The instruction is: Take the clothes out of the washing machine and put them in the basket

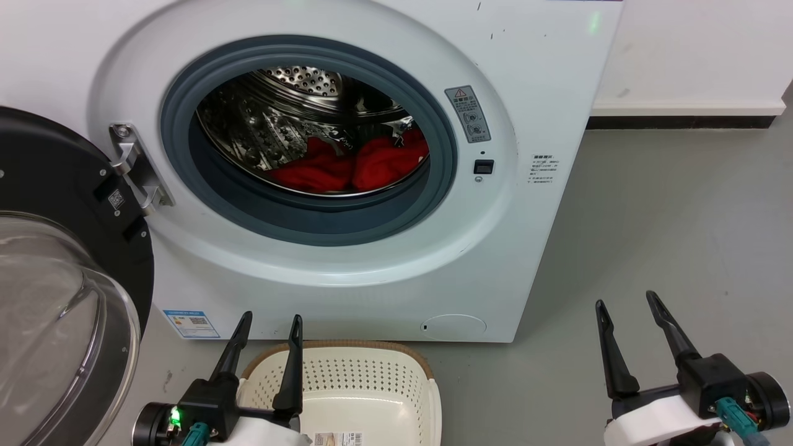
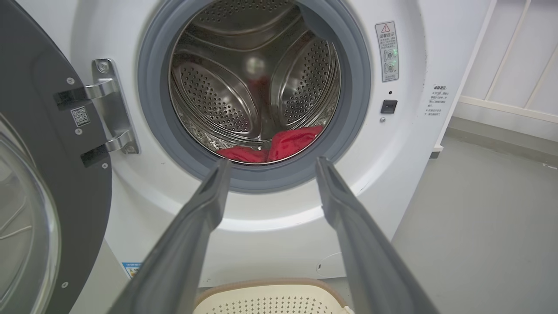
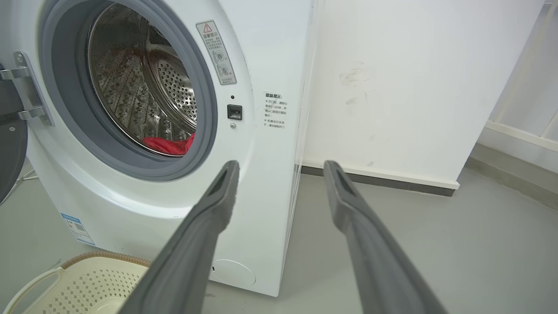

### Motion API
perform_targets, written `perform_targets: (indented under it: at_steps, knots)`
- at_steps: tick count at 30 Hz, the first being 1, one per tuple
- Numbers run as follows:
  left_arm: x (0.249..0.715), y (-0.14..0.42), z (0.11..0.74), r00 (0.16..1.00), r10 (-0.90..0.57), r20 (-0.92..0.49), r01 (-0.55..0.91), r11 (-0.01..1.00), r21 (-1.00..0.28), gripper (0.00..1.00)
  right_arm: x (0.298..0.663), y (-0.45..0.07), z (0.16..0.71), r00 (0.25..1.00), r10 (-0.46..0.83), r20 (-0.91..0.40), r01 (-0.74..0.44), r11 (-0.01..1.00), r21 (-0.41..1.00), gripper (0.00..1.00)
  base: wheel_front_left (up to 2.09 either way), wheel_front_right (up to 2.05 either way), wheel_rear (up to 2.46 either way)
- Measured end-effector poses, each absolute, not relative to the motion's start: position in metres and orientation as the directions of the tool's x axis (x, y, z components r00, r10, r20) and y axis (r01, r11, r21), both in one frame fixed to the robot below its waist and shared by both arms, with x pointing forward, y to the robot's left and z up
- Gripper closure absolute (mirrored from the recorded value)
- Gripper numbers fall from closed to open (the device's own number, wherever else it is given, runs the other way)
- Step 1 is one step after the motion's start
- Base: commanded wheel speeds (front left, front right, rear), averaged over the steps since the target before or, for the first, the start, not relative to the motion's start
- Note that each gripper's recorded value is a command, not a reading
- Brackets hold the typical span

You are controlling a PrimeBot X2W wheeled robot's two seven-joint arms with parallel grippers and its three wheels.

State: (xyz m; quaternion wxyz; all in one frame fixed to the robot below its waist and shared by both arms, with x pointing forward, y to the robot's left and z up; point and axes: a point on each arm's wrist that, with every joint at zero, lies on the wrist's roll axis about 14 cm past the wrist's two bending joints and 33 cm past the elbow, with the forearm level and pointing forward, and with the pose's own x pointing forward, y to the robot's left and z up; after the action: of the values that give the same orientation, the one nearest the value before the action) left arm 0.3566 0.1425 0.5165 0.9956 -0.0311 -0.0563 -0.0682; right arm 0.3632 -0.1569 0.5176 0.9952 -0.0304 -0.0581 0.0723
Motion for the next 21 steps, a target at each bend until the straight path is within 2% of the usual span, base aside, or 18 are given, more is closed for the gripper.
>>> perform_targets:
  at_steps: [9, 21]
  knots:
    - [0.355, 0.142, 0.521, 0.981, -0.139, 0.132, 0.146, 0.988, -0.042, 0.0, 0.36, -0.167, 0.489, 0.993, 0.114, 0.025, -0.113, 0.993, -0.034, 0.0, 0.0, 0.0, 0.0]
    - [0.355, 0.14, 0.516, 0.983, -0.145, 0.116, 0.15, 0.988, -0.037, 0.0, 0.361, -0.167, 0.488, 0.993, 0.114, 0.021, -0.113, 0.993, -0.028, 0.0, 0.0, 0.0, 0.0]
